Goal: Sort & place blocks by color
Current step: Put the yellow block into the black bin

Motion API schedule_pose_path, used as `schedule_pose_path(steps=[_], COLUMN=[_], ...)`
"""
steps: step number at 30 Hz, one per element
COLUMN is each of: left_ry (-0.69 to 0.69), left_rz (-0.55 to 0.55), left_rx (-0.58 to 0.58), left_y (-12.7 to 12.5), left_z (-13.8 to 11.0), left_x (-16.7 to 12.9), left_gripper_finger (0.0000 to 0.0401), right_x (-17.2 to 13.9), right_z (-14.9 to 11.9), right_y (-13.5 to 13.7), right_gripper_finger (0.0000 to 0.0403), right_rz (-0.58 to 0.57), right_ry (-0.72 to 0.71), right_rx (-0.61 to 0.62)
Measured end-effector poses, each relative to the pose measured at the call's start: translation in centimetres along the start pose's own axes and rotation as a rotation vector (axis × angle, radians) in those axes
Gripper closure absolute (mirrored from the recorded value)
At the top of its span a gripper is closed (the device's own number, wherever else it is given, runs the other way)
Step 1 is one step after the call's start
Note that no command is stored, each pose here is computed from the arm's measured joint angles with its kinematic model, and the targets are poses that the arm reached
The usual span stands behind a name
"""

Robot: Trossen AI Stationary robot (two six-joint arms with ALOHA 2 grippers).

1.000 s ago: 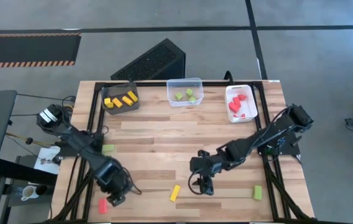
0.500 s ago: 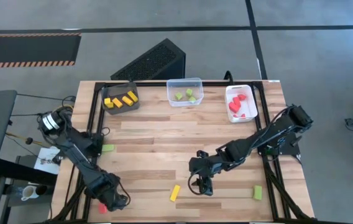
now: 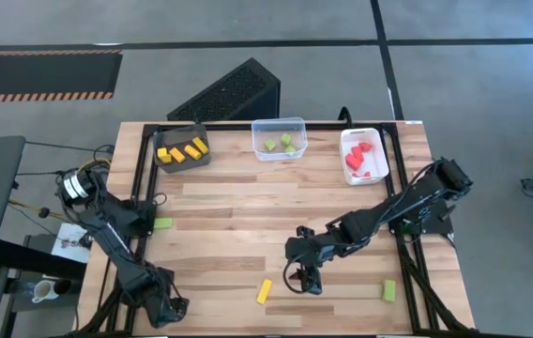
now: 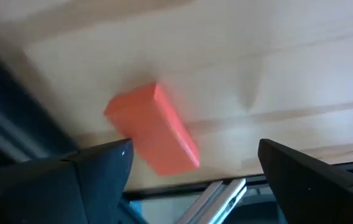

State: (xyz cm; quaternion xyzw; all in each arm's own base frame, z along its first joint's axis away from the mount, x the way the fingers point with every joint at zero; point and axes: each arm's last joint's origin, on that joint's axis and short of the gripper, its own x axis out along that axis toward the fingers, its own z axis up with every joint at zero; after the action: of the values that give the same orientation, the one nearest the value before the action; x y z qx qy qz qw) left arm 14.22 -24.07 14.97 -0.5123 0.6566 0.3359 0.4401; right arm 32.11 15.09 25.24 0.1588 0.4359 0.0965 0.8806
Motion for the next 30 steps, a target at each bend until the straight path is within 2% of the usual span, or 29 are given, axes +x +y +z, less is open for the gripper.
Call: schedule_pose_path(steps=[2, 5, 10, 13, 20, 25, 30], left_ry=[-0.037, -0.094, -0.219, -0.28, -0.392, -0.397, -0.357], left_rz=[-0.058, -0.208, -0.33, -0.402, -0.479, -0.561, -0.579], left_rx=[0.054, 0.102, 0.278, 0.374, 0.466, 0.514, 0.533], left_y=[-0.3, -1.9, -5.3, -7.8, -11.1, -12.5, -13.6], left_z=[0.1, 0.9, 3.9, 5.5, 9.4, 10.0, 10.1], left_x=[0.0, -0.9, -3.2, -5.1, -9.2, -11.1, -10.6], left_gripper_finger=[0.0076, 0.0076, 0.0076, 0.0076, 0.0076, 0.0076, 0.0076], right_x=[0.0, 0.0, 0.9, 1.3, 0.9, 0.7, 1.1], right_z=[-0.2, -0.4, -0.1, 0.6, 0.4, -1.5, -2.8], right_y=[0.1, 0.0, 0.3, -0.2, -1.8, -1.1, -0.2], right_gripper_finger=[0.0159, 0.0159, 0.0159, 0.0159, 0.0159, 0.0159, 0.0159], right_rz=[-0.001, -0.014, 0.021, 0.058, 0.002, -0.034, -0.055], right_ry=[0.008, 0.034, -0.008, -0.026, 0.06, 0.201, 0.258], right_rx=[-0.004, -0.018, -0.28, -0.351, -0.177, -0.14, -0.103])
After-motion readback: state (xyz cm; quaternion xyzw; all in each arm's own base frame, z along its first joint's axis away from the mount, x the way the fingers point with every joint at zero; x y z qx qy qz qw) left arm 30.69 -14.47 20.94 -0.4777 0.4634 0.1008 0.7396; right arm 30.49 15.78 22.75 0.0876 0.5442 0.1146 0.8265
